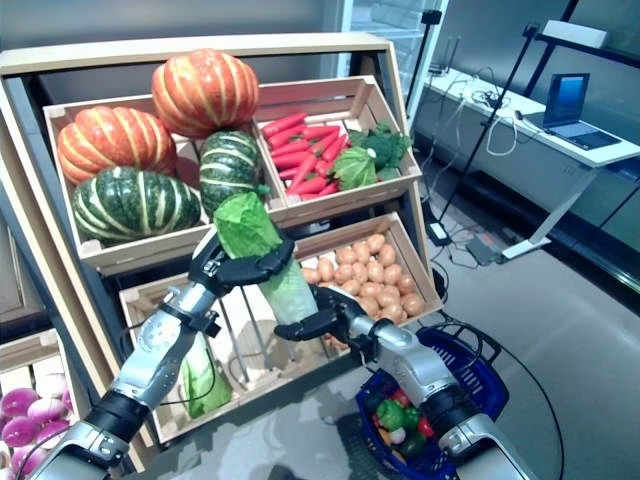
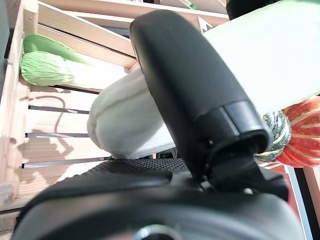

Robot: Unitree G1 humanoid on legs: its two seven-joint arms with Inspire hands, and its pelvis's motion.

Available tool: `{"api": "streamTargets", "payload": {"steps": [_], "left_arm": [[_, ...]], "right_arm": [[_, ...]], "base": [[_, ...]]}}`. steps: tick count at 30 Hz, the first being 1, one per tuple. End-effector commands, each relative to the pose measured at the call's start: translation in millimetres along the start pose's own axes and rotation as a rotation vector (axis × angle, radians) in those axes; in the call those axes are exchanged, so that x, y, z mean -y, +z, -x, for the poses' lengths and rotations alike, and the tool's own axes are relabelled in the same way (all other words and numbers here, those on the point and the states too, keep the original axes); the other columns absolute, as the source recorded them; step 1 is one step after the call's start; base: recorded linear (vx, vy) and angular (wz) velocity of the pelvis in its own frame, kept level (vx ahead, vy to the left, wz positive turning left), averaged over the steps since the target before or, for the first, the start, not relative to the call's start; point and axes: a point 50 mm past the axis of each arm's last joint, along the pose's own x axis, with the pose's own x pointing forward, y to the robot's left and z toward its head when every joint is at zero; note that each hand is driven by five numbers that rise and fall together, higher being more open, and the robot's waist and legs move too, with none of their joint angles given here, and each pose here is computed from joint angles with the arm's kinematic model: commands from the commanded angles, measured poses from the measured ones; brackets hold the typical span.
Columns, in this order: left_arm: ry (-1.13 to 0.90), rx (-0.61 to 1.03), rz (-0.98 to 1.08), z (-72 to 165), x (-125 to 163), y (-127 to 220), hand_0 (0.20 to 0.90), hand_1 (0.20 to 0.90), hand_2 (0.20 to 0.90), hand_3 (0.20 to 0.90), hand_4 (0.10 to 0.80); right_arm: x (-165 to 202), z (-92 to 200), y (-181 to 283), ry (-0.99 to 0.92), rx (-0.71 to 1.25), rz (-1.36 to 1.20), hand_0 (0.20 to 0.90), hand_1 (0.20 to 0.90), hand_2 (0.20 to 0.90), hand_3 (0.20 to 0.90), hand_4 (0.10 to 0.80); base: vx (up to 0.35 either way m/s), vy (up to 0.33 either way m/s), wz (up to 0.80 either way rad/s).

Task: Put vegetables into the basket

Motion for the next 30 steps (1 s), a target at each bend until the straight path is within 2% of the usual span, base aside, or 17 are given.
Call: {"api": "streamTargets", "payload": {"steps": [1,9,11,20,30], "left_arm": [[-0.142,0.121,-0.053,-19,12,22,0.3,0.3,0.3,0.3,0.4],[-0.115,0.163,0.04,-23,23,20,0.3,0.3,0.3,0.3,0.4],[-0.12,0.172,0.056,-24,27,20,0.3,0.3,0.3,0.3,0.4],[-0.16,0.162,0.087,-25,39,17,0.3,0.3,0.3,0.3,0.4],[-0.168,0.127,0.082,-21,40,12,0.3,0.3,0.3,0.3,0.4]], "right_arm": [[-6,-4,91,0.146,0.311,0.044,0.9,0.9,0.9,0.9,0.8],[-19,-16,80,0.234,0.268,-0.06,0.9,0.9,0.9,0.9,0.8],[-23,-20,80,0.25,0.277,-0.097,0.3,0.3,0.3,0.3,0.4],[-32,-28,84,0.262,0.305,-0.151,0.3,0.3,0.3,0.3,0.4],[-23,-24,86,0.206,0.338,-0.149,0.3,0.3,0.3,0.3,0.4]], "base": [[0.0,0.0,0.0],[0.0,0.0,0.0],[0.0,0.0,0.0],[0.0,0.0,0.0],[0.0,0.0,0.0]]}}
